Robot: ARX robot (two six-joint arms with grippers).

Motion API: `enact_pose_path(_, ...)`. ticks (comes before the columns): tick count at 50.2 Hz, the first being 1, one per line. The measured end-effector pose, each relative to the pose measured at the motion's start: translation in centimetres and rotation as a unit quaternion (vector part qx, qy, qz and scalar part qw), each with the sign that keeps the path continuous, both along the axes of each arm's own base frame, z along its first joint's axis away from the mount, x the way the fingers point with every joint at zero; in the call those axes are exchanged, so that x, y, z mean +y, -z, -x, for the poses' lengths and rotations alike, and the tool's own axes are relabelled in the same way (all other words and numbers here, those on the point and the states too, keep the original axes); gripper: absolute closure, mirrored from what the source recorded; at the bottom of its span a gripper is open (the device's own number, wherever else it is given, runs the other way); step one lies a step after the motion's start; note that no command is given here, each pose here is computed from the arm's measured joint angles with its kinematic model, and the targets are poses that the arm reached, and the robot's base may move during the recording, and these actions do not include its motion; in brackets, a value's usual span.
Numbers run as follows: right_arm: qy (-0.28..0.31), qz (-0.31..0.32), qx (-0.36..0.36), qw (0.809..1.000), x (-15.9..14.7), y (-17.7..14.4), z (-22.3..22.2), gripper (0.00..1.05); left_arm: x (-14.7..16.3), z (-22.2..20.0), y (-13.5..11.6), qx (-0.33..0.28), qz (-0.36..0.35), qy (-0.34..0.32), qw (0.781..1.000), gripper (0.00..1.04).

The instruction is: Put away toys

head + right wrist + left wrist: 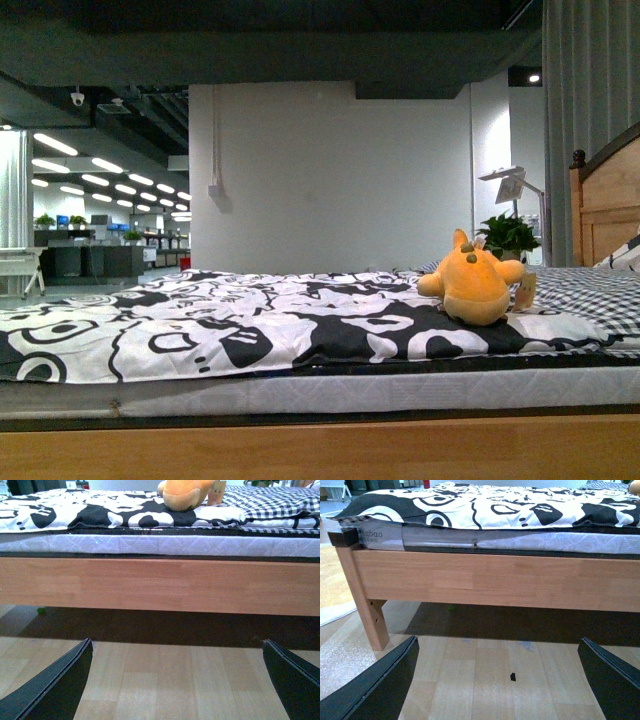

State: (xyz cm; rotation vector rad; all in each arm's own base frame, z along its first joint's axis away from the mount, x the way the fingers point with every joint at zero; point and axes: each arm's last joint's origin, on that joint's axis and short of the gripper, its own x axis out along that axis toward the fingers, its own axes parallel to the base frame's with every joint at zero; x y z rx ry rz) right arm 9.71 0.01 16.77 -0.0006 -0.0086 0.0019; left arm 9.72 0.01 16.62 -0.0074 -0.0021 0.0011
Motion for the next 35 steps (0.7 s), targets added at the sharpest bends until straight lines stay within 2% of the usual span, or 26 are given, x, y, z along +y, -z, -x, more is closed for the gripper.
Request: enact_pose_path(35,0.000,0.000,0.000,1.000,0.00,0.00,0.00,0.00,0.00,0.00,0.00,0.000,0.000,0.001,1.000,0.06)
